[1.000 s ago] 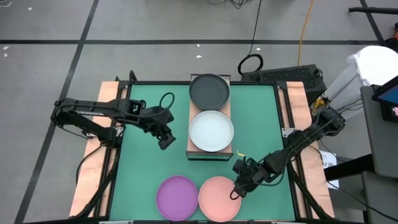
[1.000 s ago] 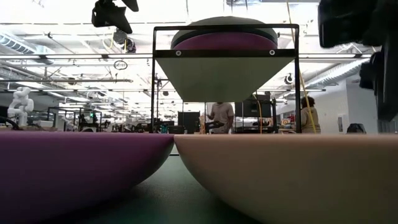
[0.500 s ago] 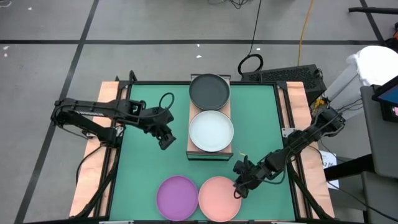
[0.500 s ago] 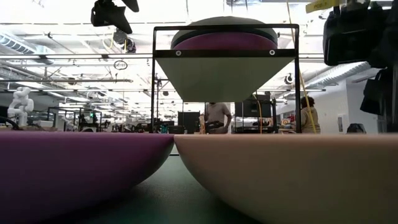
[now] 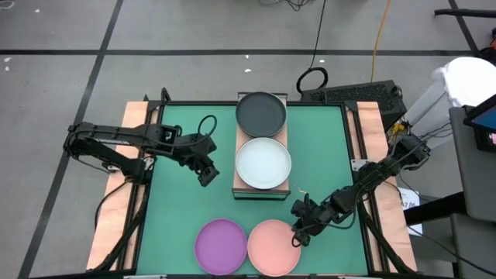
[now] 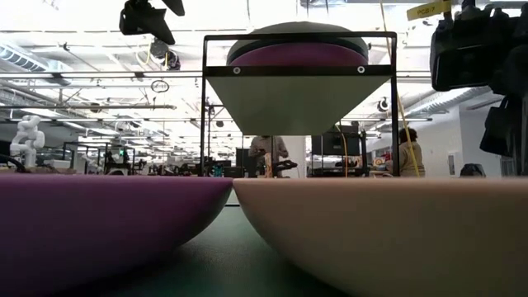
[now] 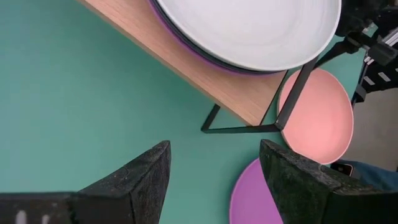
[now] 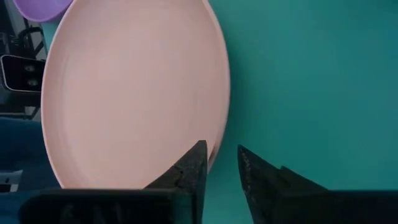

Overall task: Place and stack plates onto a shelf
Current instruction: Stack the pink plate on top of the black plate

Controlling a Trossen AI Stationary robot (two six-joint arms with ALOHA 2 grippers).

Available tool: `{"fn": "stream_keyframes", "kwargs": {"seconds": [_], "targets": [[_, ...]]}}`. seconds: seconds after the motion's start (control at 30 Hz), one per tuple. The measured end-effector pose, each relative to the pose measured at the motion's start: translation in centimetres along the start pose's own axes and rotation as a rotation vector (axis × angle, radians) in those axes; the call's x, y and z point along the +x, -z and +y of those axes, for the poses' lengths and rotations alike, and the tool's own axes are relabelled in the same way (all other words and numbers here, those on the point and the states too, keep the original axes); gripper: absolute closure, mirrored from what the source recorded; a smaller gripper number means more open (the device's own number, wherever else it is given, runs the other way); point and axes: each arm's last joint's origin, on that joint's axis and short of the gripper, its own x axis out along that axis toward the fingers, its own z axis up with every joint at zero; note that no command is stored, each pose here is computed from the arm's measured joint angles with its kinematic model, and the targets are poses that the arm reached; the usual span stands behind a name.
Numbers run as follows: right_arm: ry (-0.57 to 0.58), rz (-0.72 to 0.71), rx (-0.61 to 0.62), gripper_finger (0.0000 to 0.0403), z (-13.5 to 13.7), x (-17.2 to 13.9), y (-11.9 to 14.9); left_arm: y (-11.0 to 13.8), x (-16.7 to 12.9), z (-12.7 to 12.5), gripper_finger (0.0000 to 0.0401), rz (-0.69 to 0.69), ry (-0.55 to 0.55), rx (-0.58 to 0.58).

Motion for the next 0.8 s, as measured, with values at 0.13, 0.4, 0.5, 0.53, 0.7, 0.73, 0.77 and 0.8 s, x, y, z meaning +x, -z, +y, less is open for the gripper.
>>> {"fn": "stream_keyframes", "kwargs": {"seconds": [0.13, 0.4, 0.5, 0.53, 0.7, 0.73, 0.77, 0.8], "targets": [[-0.014, 0.018, 0.001, 0.0293, 0.1, 0.0, 0.0, 0.0, 0.0, 0.0, 0.0151, 0.000, 0.000, 0.000], [-0.054, 0.006, 0.005, 0.0270, -0.6, 0.3, 0.3, 0.0, 0.0, 0.0, 0.0151, 0.000, -0.001, 0.000], [-0.080, 0.002, 0.011, 0.0281, -1.1, 0.5, 0.6, 0.0, 0.0, 0.0, 0.0151, 0.000, -0.001, 0.000], [-0.093, 0.015, 0.011, 0.0286, -1.2, 0.6, 0.7, 0.0, 0.0, 0.0, 0.0151, -0.001, -0.001, 0.000], [-0.113, 0.055, 0.008, 0.0323, -1.7, 0.7, 1.0, 0.0, 0.0, 0.0, 0.0151, -0.010, -0.013, 0.001], [-0.115, 0.066, 0.007, 0.0332, -1.7, 0.7, 1.1, 0.0, 0.0, 0.0, 0.0151, -0.012, -0.015, 0.000], [-0.113, 0.067, 0.006, 0.0341, -1.8, 0.7, 1.1, 0.0, 0.0, 0.1, 0.0151, -0.014, -0.018, 0.001], [-0.114, 0.068, 0.006, 0.0350, -1.8, 0.7, 1.1, 0.0, 0.0, 0.1, 0.0151, -0.016, -0.020, 0.000]]}}
